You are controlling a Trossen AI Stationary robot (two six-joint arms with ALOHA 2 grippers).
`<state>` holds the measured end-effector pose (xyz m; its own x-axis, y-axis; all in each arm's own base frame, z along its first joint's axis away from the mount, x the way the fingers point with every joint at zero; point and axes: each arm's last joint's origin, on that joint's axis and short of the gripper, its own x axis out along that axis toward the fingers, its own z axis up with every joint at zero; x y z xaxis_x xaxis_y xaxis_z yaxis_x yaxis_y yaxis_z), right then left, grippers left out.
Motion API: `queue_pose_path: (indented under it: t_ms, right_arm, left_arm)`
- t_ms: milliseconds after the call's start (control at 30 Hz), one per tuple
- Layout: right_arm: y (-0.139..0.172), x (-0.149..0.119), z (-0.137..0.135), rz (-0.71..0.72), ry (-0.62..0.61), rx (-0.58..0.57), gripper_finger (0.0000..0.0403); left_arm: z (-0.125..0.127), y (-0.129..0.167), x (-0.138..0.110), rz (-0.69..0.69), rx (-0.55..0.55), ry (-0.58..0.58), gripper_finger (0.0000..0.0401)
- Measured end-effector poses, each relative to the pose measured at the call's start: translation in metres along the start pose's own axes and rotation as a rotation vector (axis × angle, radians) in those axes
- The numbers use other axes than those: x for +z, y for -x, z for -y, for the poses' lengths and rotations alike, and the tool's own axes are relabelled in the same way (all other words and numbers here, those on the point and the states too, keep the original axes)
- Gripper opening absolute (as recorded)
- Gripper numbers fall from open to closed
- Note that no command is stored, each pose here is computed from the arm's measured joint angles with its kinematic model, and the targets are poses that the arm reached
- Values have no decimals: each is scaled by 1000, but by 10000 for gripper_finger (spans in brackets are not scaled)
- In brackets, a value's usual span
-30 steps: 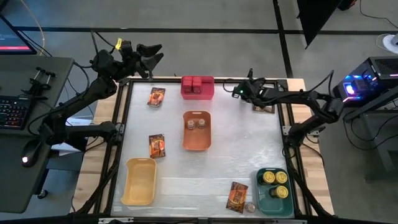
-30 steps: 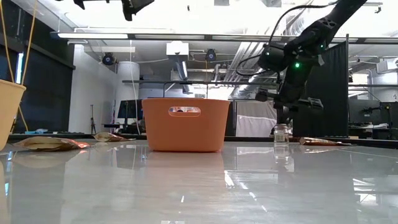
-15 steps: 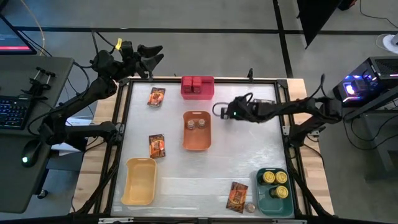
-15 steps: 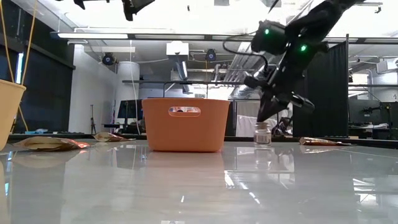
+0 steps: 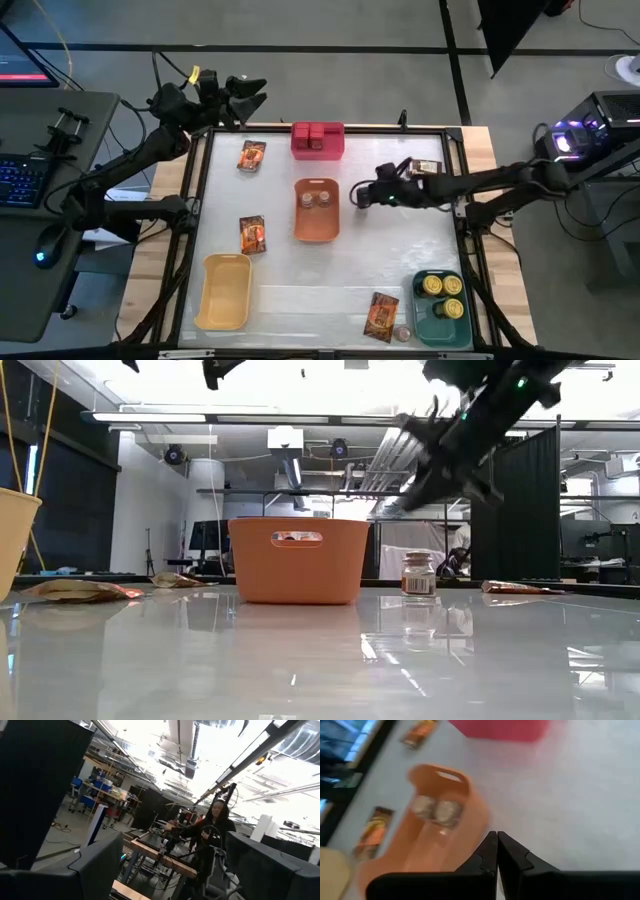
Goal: Sort spices by type
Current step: Put the top brown spice bottle into the orange bin
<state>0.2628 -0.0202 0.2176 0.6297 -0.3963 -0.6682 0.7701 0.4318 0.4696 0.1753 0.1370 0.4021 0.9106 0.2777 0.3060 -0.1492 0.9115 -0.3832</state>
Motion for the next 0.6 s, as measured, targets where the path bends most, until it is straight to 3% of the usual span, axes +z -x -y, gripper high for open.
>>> queue_pose_path:
  t_ms: [267, 600]
  right_arm:
    - [37, 28, -2, 133, 107, 145, 4]
    - [42, 31, -4, 134, 116, 198, 31]
  left_arm:
    - [5, -2, -3, -5, -13, 7, 337]
    - [5, -2, -3, -4, -10, 7, 337]
